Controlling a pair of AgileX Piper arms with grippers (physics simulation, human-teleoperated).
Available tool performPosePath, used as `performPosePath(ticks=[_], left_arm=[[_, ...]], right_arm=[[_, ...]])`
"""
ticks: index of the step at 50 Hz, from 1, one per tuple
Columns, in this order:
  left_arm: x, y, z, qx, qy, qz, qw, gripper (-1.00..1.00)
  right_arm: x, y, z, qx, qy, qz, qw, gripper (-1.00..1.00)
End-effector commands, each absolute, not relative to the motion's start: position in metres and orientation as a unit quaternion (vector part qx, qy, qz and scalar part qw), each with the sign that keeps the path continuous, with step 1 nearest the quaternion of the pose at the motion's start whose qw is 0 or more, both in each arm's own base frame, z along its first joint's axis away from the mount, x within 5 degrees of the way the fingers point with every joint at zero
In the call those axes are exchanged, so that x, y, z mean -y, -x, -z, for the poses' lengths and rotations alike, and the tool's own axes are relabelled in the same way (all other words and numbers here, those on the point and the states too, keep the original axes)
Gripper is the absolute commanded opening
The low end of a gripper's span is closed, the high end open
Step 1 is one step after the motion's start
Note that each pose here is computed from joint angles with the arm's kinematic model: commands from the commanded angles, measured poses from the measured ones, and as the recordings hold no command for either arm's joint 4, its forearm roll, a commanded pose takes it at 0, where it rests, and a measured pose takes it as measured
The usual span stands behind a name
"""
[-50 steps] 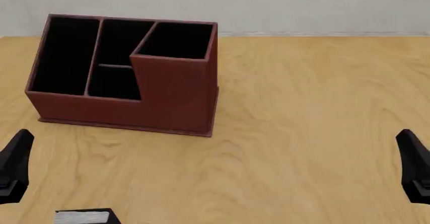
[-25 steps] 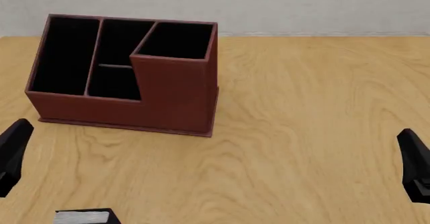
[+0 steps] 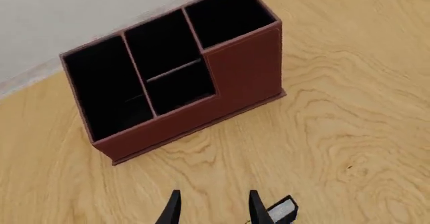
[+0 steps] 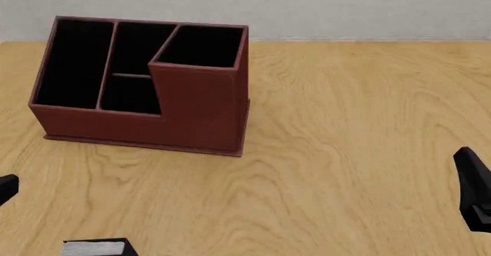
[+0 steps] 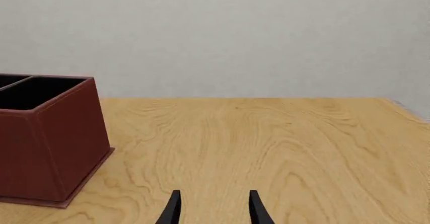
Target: Pick up the book and place it in the left compartment of the caddy.
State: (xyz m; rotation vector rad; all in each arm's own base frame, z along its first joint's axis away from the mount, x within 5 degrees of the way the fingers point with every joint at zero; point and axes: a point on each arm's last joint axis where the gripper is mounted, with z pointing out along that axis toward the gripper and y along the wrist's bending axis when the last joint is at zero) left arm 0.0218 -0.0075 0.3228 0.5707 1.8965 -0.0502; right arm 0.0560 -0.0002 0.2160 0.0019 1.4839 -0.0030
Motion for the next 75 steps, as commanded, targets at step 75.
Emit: performPosePath(ticks=[75], left_arm=[[0.031,-0.047,-0.249,-0.868,-0.449,0.021,0.21,1.0]], right_arm=[[0.0,-0.056,-0.215,-0.676,0.0,0.001,0.737,1.0]])
